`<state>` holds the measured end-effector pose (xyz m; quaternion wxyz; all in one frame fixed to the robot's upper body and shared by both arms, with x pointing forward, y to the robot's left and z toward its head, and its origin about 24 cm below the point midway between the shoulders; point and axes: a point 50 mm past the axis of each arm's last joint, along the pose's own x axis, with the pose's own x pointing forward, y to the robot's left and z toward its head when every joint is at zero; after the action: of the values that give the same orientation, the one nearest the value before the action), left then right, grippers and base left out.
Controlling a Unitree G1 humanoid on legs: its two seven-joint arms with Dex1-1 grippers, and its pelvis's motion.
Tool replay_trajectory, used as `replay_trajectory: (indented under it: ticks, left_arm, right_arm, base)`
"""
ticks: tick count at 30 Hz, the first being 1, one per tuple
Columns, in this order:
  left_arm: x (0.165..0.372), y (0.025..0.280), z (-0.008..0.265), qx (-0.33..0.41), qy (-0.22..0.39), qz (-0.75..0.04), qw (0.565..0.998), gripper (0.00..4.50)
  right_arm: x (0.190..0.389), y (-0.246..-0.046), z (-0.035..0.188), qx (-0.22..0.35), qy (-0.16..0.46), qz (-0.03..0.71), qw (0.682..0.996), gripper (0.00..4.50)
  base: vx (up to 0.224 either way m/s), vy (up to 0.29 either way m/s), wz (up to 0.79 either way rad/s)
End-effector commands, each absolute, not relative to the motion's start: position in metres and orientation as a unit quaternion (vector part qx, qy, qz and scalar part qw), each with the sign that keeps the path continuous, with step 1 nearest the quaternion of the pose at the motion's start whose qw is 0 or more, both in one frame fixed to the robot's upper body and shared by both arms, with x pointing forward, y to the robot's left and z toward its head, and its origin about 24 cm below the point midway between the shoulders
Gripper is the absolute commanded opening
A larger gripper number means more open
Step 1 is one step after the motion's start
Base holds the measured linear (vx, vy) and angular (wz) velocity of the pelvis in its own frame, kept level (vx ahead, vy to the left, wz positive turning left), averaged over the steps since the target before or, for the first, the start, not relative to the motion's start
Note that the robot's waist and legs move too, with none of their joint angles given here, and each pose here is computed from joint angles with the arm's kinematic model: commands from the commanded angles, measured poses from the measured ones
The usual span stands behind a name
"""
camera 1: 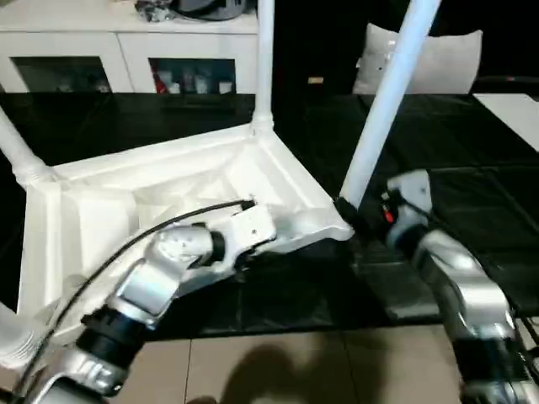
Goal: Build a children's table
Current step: Rotate table base
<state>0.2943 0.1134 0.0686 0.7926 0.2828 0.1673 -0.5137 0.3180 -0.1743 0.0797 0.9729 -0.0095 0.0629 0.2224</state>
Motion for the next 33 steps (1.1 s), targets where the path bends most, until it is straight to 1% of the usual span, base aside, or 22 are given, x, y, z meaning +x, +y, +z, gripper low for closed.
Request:
replay_trajectory:
  ticks: [1, 6, 7, 8, 10, 12, 16, 19, 22, 23, 25, 26, 28, 29, 31, 33]
  left_arm:
    - [0.292, 0.119, 0.069, 0.308, 0.178, -0.500, 0.790, 2.02]
    - [0.285, 0.133, 0.063, 0.328, 0.204, -0.482, 0.786, 2.02]
    - [0.284, 0.136, 0.062, 0.337, 0.209, -0.478, 0.784, 2.02]
    - [0.282, 0.144, 0.060, 0.350, 0.218, -0.468, 0.782, 2.02]
    - [0.282, 0.146, 0.060, 0.350, 0.219, -0.463, 0.784, 2.02]
    - [0.285, 0.153, 0.064, 0.354, 0.209, -0.441, 0.798, 2.02]
    - [0.289, 0.160, 0.069, 0.363, 0.202, -0.422, 0.806, 2.02]
    - [0.292, 0.166, 0.066, 0.385, 0.207, -0.409, 0.801, 2.02]
    - [0.295, 0.167, 0.062, 0.395, 0.205, -0.399, 0.802, 2.02]
    - [0.299, 0.166, 0.061, 0.401, 0.197, -0.386, 0.807, 2.02]
    - [0.304, 0.165, 0.062, 0.410, 0.184, -0.368, 0.814, 2.02]
    - [0.313, 0.163, 0.062, 0.419, 0.165, -0.338, 0.827, 2.02]
    - [0.316, 0.162, 0.062, 0.420, 0.160, -0.331, 0.829, 2.02]
    - [0.319, 0.158, 0.062, 0.425, 0.146, -0.318, 0.835, 2.02]
    - [0.321, 0.151, 0.062, 0.408, 0.130, -0.312, 0.848, 2.02]
    - [0.323, 0.137, 0.065, 0.358, 0.103, -0.302, 0.878, 2.02]
  right_arm:
    - [0.328, -0.176, 0.078, -0.014, 0.067, 0.198, 0.978, 4.50]
    - [0.339, -0.176, 0.075, -0.012, 0.072, 0.175, 0.982, 4.50]
    - [0.340, -0.178, 0.075, -0.008, 0.072, 0.166, 0.984, 4.50]
    - [0.343, -0.185, 0.074, -0.004, 0.073, 0.135, 0.988, 4.50]
    - [0.344, -0.188, 0.074, -0.003, 0.074, 0.122, 0.990, 4.50]
    - [0.346, -0.203, 0.072, -0.001, 0.076, 0.080, 0.994, 4.50]
    - [0.346, -0.225, 0.072, -0.008, 0.079, 0.033, 0.996, 4.50]
    - [0.343, -0.255, 0.073, -0.025, 0.079, -0.015, 0.996, 4.50]
    - [0.339, -0.273, 0.075, -0.036, 0.080, -0.047, 0.995, 4.50]
    - [0.336, -0.281, 0.076, -0.041, 0.081, -0.060, 0.994, 4.50]
    - [0.334, -0.289, 0.076, -0.045, 0.082, -0.074, 0.993, 4.50]
    - [0.329, -0.300, 0.075, -0.050, 0.085, -0.091, 0.991, 4.50]
    - [0.328, -0.303, 0.075, -0.051, 0.086, -0.094, 0.991, 4.50]
    - [0.324, -0.310, 0.074, -0.053, 0.089, -0.105, 0.989, 4.50]
    - [0.321, -0.315, 0.073, -0.059, 0.089, -0.118, 0.987, 4.50]
    - [0.321, -0.313, 0.074, -0.055, 0.078, -0.112, 0.989, 4.50]
  base:
    - [0.000, 0.000, 0.00]
    - [0.000, 0.000, 0.00]
    - [0.000, 0.000, 0.00]
    - [0.000, 0.000, 0.00]
    - [0.000, 0.000, 0.00]
    - [0.000, 0.000, 0.00]
    - [0.000, 0.000, 0.00]
    - [0.000, 0.000, 0.00]
    - [0.000, 0.000, 0.00]
    - [0.000, 0.000, 0.00]
    - [0.000, 0.000, 0.00]
    - [0.000, 0.000, 0.00]
    - [0.000, 0.000, 0.00]
    - [0.000, 0.000, 0.00]
    - [0.000, 0.000, 0.00]
    - [0.000, 0.000, 0.00]
